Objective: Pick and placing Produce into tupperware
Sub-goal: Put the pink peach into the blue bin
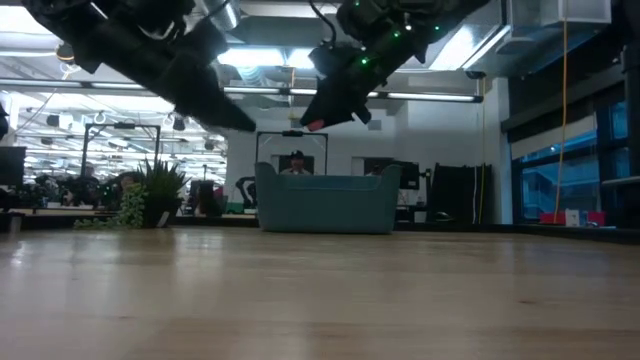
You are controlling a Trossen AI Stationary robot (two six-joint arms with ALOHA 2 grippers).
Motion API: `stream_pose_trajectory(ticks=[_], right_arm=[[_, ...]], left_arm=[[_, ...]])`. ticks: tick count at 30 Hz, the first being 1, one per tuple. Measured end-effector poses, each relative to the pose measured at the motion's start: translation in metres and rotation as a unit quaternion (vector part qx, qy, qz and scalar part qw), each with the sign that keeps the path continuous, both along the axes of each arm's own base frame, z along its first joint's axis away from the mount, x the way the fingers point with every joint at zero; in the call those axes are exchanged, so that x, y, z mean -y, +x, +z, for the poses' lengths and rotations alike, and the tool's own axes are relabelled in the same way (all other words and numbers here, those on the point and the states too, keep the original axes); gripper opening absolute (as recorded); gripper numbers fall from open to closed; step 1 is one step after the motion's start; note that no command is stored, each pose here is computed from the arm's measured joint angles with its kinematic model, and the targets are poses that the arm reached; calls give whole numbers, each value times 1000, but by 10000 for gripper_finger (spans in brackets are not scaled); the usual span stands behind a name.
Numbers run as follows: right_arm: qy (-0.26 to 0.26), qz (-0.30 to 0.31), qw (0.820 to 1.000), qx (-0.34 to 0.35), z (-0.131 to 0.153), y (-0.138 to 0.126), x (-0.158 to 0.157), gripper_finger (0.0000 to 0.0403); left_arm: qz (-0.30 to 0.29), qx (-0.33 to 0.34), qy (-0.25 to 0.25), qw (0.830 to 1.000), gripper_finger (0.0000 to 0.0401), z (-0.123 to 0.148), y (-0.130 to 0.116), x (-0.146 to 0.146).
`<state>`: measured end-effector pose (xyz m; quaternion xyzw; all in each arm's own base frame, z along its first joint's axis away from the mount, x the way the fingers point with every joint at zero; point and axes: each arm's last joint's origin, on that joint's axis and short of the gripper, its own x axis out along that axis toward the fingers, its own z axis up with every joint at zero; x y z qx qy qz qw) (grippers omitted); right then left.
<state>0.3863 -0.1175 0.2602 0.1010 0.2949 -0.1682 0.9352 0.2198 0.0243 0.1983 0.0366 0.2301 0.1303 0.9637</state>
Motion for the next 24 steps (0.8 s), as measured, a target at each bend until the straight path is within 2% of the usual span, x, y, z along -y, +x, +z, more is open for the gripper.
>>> stream_pose_trajectory(ticks=[5,12,18,24], right_arm=[[20,-12,1000,17,7,-3,17,120],[12,-35,998,53,33,-4,42,120],[7,-15,996,93,59,17,59,120],[35,-10,999,-17,44,36,71,120]], left_arm=[[-12,55,18,998,196,10,5,2],[-13,63,20,998,196,12,5,3],[-12,63,20,998,196,12,5,3],[-12,59,20,998,196,11,5,3]])
